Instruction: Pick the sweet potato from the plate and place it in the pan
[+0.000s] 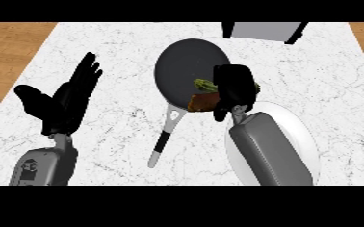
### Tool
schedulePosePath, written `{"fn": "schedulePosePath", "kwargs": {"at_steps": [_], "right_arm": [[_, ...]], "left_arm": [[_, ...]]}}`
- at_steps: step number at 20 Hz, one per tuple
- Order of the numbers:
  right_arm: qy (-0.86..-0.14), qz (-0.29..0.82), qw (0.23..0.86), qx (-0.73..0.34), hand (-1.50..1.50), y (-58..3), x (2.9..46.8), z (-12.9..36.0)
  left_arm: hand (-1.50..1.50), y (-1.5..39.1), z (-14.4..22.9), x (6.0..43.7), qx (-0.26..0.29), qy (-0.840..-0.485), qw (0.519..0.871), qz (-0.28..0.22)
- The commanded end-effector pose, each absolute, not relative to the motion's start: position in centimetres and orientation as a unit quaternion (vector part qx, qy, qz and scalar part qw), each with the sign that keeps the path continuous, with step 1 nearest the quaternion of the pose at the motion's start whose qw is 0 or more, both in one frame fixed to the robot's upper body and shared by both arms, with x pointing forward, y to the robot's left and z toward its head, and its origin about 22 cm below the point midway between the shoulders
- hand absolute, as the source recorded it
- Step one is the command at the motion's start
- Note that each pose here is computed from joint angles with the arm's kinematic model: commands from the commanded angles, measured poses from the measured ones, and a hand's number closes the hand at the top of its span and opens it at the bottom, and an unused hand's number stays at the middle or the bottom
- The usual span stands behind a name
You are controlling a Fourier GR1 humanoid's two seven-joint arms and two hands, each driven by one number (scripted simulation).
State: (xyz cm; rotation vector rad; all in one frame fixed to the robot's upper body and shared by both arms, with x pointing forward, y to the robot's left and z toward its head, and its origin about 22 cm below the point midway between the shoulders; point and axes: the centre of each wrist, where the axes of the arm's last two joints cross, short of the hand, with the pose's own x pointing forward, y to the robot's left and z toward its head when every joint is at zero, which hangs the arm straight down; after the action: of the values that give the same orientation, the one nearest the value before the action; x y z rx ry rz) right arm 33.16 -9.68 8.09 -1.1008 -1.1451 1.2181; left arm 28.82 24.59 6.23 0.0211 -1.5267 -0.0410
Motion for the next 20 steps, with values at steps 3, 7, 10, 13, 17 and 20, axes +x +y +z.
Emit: {"fn": "schedulePosePath", "kwargs": {"at_steps": [3,7,10,13,17,20], "right_arm": [[-0.5,0.381,0.486,-0.608,1.5,-4.1,33.6,15.3],[-0.476,0.329,0.484,-0.656,1.5,-1.3,34.0,18.1],[-0.47,0.291,0.498,-0.668,1.5,-0.1,34.4,19.2],[-0.468,0.261,0.505,-0.677,1.5,0.8,34.8,20.6],[-0.461,0.226,0.515,-0.686,1.5,1.6,35.7,21.8],[-0.462,0.206,0.526,-0.684,1.5,1.7,36.4,21.3]], "left_arm": [[0.0,23.1,6.3,29.3,-0.007,-0.692,0.721,-0.041],[0.0,22.0,6.4,29.6,-0.025,-0.694,0.718,-0.052],[0.0,21.7,7.2,30.2,-0.033,-0.696,0.715,-0.059],[0.0,21.3,7.3,30.6,-0.023,-0.697,0.714,-0.065],[0.0,21.7,7.5,31.2,-0.016,-0.699,0.713,-0.053],[0.0,21.7,7.1,30.8,-0.014,-0.693,0.719,-0.045]]}}
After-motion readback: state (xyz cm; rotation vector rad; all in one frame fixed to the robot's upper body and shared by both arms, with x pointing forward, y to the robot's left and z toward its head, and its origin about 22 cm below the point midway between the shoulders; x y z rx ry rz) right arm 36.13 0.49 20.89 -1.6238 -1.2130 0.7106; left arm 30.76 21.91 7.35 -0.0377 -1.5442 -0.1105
